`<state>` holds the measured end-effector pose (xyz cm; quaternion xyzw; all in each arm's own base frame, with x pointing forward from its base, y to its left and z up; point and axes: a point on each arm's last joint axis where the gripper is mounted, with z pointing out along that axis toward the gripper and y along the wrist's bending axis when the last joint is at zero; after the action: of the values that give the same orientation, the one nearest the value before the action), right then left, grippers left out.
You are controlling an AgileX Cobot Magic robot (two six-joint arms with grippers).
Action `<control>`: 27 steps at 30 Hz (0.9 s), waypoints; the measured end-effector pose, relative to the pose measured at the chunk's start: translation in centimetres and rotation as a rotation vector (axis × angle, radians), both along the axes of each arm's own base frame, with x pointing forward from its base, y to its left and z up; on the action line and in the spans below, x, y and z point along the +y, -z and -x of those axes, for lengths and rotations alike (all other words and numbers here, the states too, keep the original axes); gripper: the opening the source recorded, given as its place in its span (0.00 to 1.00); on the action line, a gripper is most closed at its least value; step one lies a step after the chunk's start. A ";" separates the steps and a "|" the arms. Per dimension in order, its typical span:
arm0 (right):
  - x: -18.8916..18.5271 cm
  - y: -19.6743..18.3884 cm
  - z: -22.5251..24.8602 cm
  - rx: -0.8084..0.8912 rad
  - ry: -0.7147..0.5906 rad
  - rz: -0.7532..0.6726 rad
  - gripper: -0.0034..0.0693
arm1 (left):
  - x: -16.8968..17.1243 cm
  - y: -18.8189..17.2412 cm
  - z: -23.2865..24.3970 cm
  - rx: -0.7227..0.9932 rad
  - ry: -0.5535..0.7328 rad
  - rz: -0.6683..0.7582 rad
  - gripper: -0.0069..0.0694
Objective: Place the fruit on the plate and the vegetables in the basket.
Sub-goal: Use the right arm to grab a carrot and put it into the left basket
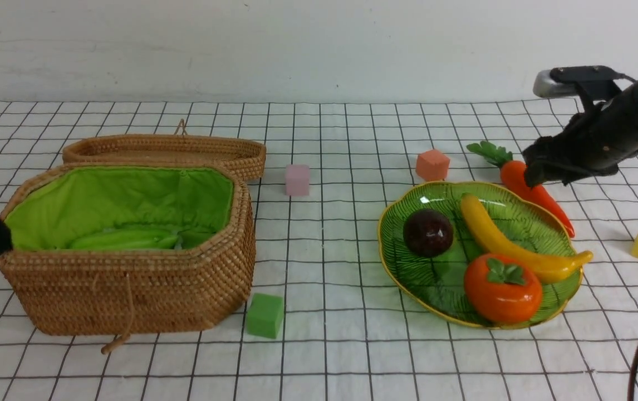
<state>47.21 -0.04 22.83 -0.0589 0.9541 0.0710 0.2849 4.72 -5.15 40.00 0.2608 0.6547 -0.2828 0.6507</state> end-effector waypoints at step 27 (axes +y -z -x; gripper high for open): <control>-1.2 5.3 -7.0 0.034 0.040 0.053 0.59 | -0.9 1.2 -1.9 0.128 -0.053 -0.071 0.10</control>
<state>54.24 -1.24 17.49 -0.0461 0.9614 0.0409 0.2683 6.61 -6.02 38.75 0.2478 0.7112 -0.2582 0.6051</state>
